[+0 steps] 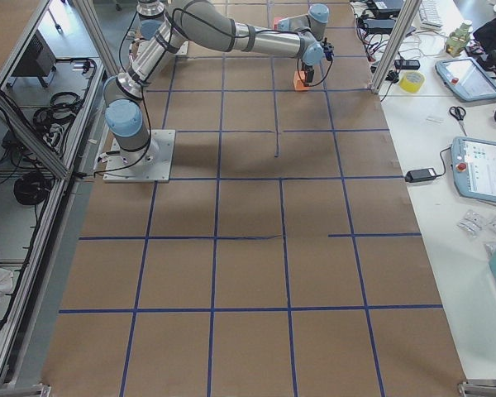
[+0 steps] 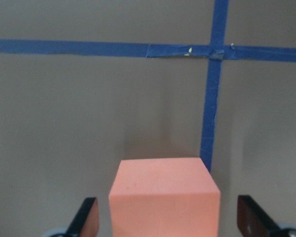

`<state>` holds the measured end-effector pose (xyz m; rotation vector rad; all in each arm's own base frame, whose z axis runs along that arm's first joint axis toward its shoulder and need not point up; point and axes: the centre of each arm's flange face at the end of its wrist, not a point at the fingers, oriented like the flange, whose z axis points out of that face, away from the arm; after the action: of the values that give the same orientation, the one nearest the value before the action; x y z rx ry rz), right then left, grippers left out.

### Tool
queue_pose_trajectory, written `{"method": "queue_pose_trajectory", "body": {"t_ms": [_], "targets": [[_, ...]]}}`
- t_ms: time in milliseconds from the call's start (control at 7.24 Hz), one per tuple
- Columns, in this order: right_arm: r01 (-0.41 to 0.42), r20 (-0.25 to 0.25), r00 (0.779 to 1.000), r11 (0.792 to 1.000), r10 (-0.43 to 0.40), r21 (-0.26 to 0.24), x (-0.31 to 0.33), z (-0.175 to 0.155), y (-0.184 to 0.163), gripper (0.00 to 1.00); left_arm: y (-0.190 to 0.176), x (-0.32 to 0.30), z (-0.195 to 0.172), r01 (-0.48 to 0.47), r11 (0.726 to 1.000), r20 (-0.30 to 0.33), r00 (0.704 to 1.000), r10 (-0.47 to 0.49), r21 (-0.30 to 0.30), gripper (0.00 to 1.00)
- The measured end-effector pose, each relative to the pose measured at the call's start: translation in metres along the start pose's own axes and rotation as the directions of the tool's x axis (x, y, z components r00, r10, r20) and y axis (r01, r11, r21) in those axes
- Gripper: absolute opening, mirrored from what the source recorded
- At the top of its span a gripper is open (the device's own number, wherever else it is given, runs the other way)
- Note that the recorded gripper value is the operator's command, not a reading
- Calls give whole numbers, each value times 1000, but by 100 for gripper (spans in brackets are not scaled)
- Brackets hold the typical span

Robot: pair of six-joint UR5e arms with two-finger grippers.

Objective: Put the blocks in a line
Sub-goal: 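Set down the orange cube, open the right gripper and retract, then reach the left gripper to the orange cube and grasp it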

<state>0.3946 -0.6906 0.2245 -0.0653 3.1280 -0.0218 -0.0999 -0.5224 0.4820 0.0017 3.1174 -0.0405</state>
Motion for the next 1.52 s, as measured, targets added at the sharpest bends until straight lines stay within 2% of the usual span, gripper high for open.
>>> {"method": "queue_pose_trajectory", "body": {"t_ms": [276, 553, 829, 1106, 1520], "targets": [[-35, -1, 999, 999, 35, 2, 35, -70, 6, 100, -8, 1, 7, 11, 1000, -1, 1000, -11, 13, 100], [-94, -4, 996, 996, 94, 5, 90, -145, 27, 100, -29, 14, 29, 66, 997, -4, 998, -66, 37, 100], [-172, -3, 985, 985, 172, 16, 157, -207, 78, 100, -60, 68, 76, 93, 993, -18, 996, -92, 76, 100], [-205, 7, 979, 977, 205, 63, 197, -253, 135, 100, -92, 124, 123, 89, 990, -39, 996, -86, 108, 100], [-213, 36, 977, 962, 210, 170, 211, -316, 183, 100, -138, 200, 181, 66, 991, -100, 993, -55, 114, 100]]}}
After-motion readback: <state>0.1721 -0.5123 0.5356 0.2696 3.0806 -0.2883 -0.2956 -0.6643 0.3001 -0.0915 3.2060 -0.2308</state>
